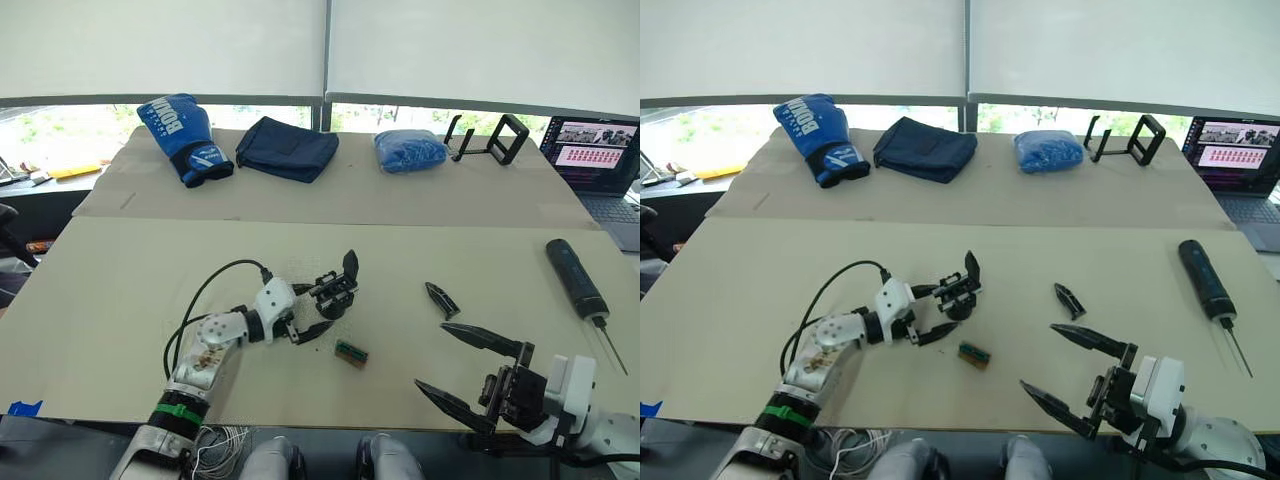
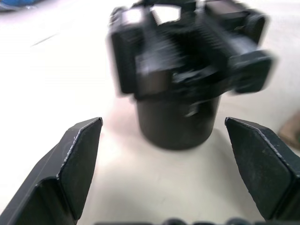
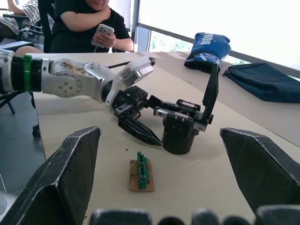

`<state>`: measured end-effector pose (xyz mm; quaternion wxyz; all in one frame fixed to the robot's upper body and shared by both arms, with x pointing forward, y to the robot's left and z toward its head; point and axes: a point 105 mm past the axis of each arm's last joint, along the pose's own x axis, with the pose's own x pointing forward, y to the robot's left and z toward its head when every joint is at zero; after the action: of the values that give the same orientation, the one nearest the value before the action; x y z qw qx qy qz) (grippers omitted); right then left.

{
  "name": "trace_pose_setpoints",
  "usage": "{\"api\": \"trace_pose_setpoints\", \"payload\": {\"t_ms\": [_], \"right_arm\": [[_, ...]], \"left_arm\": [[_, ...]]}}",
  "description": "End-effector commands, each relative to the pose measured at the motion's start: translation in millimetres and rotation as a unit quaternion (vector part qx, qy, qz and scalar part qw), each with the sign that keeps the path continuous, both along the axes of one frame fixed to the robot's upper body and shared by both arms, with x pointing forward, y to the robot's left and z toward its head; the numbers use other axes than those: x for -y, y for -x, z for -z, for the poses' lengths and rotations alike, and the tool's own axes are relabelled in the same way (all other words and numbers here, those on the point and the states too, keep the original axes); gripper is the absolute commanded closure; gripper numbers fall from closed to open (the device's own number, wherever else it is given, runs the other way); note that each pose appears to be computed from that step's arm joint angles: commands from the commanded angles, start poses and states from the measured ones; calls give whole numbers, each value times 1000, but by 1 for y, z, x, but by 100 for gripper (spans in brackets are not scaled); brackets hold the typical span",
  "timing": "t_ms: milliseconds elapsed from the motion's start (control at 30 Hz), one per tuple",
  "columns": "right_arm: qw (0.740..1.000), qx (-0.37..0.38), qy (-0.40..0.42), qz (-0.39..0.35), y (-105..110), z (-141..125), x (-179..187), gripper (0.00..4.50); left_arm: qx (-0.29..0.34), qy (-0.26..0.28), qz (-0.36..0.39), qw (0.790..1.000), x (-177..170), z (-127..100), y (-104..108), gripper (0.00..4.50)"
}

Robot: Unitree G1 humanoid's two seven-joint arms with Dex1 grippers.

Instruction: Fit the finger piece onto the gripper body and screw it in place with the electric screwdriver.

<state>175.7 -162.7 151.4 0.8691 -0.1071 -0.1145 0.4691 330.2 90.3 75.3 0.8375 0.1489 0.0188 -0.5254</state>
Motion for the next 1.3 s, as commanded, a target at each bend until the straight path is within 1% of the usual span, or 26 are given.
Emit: {"api": "trace_pose_setpoints", "payload": {"t_ms": [33, 200, 267, 300, 333, 367, 567, 700, 833, 933, 1033, 1167, 1267, 1300], "right_arm": [[1000, 20, -2, 1, 2, -8, 0, 0], [1000, 20, 1, -1, 2, -9, 1, 0], [1000, 20, 4, -2, 2, -10, 2, 0], [1000, 20, 4, -2, 2, -10, 2, 0], [1000, 21, 6, -2, 3, -10, 3, 0], [1000, 21, 7, -1, 3, -11, 3, 0], [1000, 20, 21, 3, 4, -9, 7, 0], [1000, 20, 22, 4, 4, -9, 7, 0], [1000, 21, 22, 5, 4, -9, 7, 0], [1000, 21, 22, 6, 5, -9, 7, 0], [1000, 21, 21, 6, 5, -8, 6, 0], [1000, 23, 21, 2, 4, -8, 5, 0], [1000, 22, 22, -1, 3, -7, 5, 0], [999, 22, 23, -1, 3, -8, 5, 0]], "left_arm": [[-15, -6, 20, 1000, -9, 1, -6, 9], [-39, -8, 121, 992, 1, -6, -9, 9], [-50, -14, 154, 987, 5, -6, -9, 9], [-49, -25, 164, 985, 7, -4, -10, 9], [-44, -45, 172, 983, 10, -2, -12, 9], [-37, -51, 178, 982, 15, -2, -14, 9], [-36, -38, 199, 979, 36, -1, -16, 9], [-34, -41, 206, 977, 42, 1, -15, 9], [-29, -51, 199, 978, 41, 2, -18, 9], [-26, -54, 189, 980, 35, 3, -21, 84], [-27, -55, 185, 981, 32, 5, -21, 217], [-22, -39, 178, 983, 32, 2, -21, 215], [-8, -4, 162, 987, 35, -8, -24, 215], [5, 11, 149, 989, 37, -16, -27, 215]]}}
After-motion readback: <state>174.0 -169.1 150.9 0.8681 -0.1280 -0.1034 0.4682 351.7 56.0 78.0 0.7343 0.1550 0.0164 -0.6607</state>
